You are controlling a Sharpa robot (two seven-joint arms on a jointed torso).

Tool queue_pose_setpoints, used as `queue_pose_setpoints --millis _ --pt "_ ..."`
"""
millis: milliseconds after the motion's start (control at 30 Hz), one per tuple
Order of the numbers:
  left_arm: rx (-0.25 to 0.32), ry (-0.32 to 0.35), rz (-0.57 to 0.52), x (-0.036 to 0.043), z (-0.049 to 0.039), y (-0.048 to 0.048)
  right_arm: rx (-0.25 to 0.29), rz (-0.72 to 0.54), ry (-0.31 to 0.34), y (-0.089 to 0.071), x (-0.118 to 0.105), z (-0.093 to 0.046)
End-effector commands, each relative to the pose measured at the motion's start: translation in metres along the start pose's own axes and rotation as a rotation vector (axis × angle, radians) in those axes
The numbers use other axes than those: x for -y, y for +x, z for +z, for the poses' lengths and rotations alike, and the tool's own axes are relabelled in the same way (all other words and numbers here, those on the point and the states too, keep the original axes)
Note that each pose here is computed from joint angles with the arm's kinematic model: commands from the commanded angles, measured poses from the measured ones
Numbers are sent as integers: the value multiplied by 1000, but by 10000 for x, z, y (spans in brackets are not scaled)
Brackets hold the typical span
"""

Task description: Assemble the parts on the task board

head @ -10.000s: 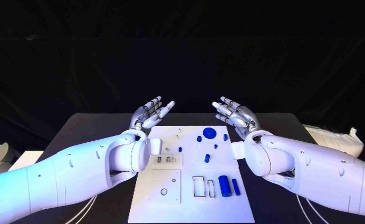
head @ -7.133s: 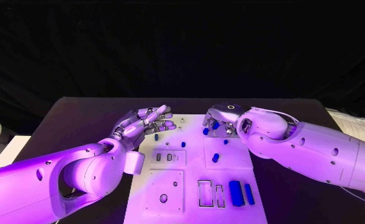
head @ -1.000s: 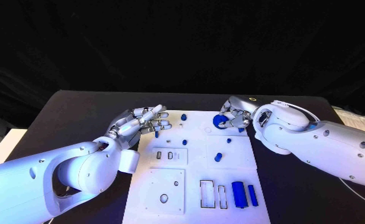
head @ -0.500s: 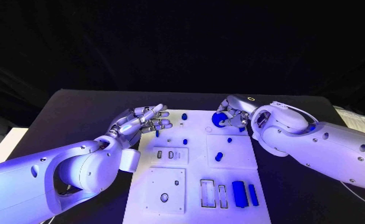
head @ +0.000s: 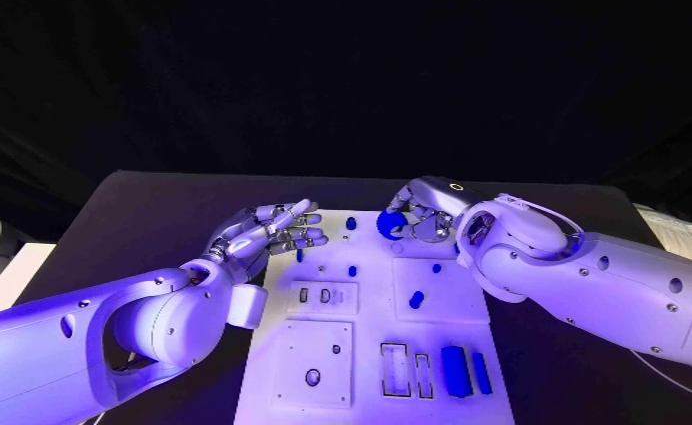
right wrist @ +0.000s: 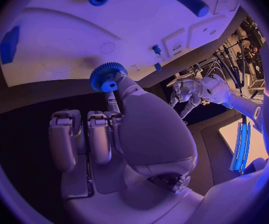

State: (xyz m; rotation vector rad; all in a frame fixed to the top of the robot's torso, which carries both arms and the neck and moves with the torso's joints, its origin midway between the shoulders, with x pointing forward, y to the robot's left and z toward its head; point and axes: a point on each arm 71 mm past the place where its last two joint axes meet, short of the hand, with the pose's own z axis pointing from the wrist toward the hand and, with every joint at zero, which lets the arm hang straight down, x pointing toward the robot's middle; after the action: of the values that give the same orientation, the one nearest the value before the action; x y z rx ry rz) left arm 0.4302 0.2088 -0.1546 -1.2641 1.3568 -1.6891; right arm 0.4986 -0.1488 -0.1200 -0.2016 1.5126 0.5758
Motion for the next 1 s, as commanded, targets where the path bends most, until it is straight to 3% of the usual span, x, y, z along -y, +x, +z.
queue_pose_setpoints --millis 33,533,1000 --pt "-23 7 -11 9 3 33 25 -7 -26 -9 -128 26" --pt "-28 7 -13 5 10 52 -3 -3 -119 184 -584 292" --pt "-29 8 -14 2 17 53 -81 -23 -125 383 -677 389"
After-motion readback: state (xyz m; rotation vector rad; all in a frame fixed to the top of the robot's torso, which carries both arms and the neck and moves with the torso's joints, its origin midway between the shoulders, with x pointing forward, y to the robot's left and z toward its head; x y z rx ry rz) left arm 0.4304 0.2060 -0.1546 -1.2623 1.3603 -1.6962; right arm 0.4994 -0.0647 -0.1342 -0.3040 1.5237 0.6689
